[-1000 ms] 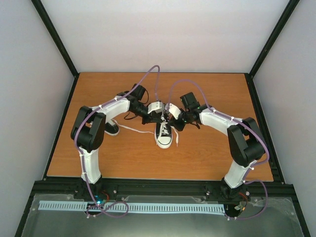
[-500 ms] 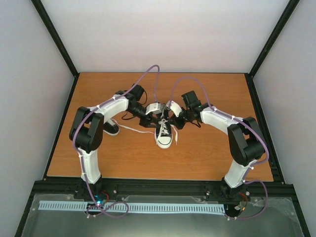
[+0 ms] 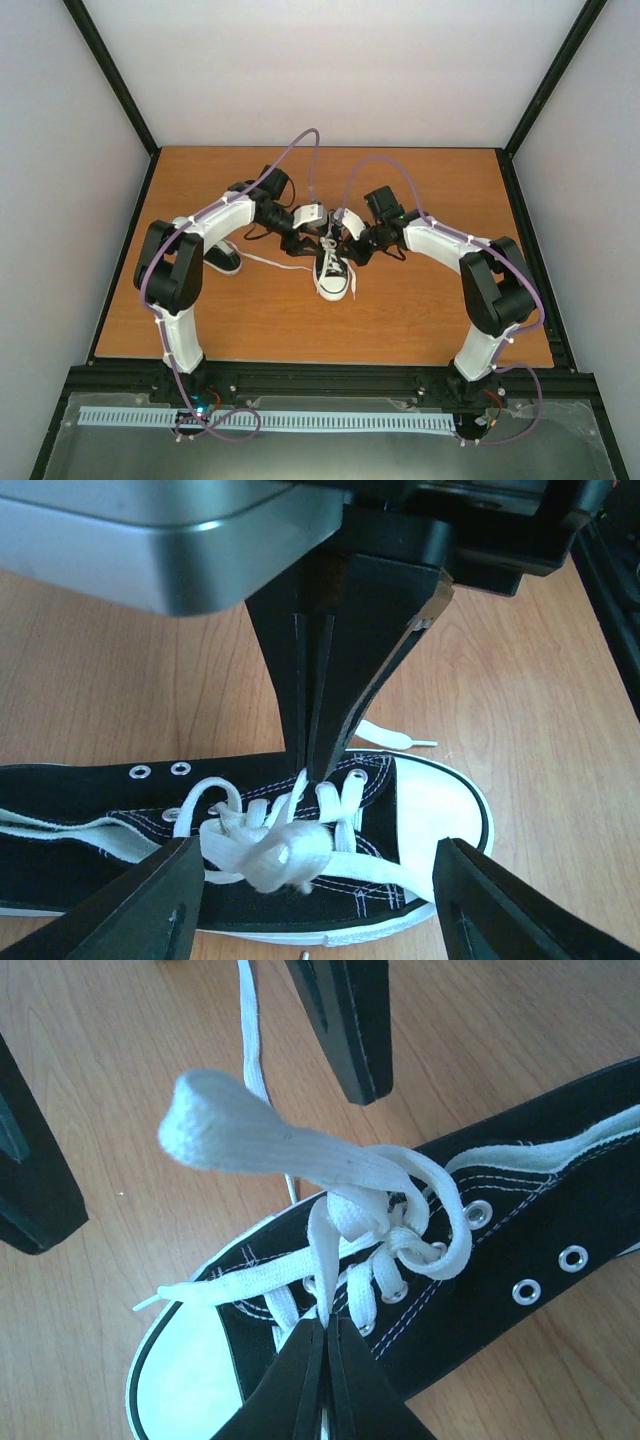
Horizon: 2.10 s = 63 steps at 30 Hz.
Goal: Tie the shoes
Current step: Cross the shoelace with the shoelace.
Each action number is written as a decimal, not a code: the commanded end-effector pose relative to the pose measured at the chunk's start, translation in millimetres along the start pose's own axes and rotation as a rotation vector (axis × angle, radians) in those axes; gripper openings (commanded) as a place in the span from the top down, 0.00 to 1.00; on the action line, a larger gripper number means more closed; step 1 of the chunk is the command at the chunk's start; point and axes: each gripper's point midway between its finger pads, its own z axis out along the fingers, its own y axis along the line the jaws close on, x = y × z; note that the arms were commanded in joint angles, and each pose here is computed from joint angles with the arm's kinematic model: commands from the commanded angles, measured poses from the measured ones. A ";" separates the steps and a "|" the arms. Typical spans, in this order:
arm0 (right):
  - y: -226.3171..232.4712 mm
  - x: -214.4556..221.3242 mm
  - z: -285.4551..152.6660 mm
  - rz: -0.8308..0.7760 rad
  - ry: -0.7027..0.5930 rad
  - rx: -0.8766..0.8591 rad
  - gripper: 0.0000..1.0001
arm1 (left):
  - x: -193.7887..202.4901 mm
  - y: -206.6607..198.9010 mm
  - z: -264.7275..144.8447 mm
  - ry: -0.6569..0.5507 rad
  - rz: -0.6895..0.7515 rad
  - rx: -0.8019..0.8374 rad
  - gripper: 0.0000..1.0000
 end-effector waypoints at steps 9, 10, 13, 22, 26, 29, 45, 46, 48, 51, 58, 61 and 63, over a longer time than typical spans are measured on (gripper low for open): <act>1.7 4.8 3.2 0.039 0.017 -0.009 0.97 | -16.2 13.8 14.7 -0.021 0.032 0.003 0.33; 1.2 4.4 3.2 0.039 0.017 -0.007 0.97 | -16.5 11.2 16.7 -0.024 0.037 0.013 0.33; 0.7 3.7 3.6 0.039 0.017 -0.007 0.97 | -18.9 5.7 18.0 -0.035 0.043 0.030 0.40; -5.2 20.2 2.9 0.119 0.017 -0.013 0.97 | -4.7 9.5 15.7 0.014 0.064 -0.017 0.96; -3.4 22.9 6.5 0.138 0.013 -0.033 0.97 | -1.1 11.8 16.8 0.022 0.066 -0.031 0.99; -4.1 18.4 7.3 0.138 0.000 -0.039 0.97 | -1.3 11.5 15.2 0.024 0.066 -0.036 0.99; -2.7 -7.7 -25.4 0.082 -0.092 -0.035 0.60 | 1.4 2.2 12.3 0.008 0.044 -0.022 0.99; -4.5 -12.2 -27.4 0.075 -0.104 -0.030 0.58 | 1.0 2.5 11.9 0.007 0.043 -0.022 0.99; -8.0 -22.9 -29.6 0.058 -0.127 -0.025 0.55 | 1.6 2.6 12.0 0.006 0.037 -0.021 0.99; -16.0 -34.9 -28.8 0.052 -0.148 -0.010 0.54 | 2.5 2.5 12.7 0.003 0.032 -0.018 0.99; -34.1 -44.8 -7.9 0.093 -0.142 -0.038 0.55 | 0.9 4.7 10.7 -0.006 0.021 -0.029 0.99; -36.6 -44.9 -2.0 0.103 -0.132 -0.052 0.57 | 0.1 4.4 10.4 -0.007 0.021 -0.027 0.99; -34.9 -42.7 0.0 0.101 -0.122 -0.067 0.58 | 0.1 5.0 9.8 -0.007 0.021 -0.028 0.99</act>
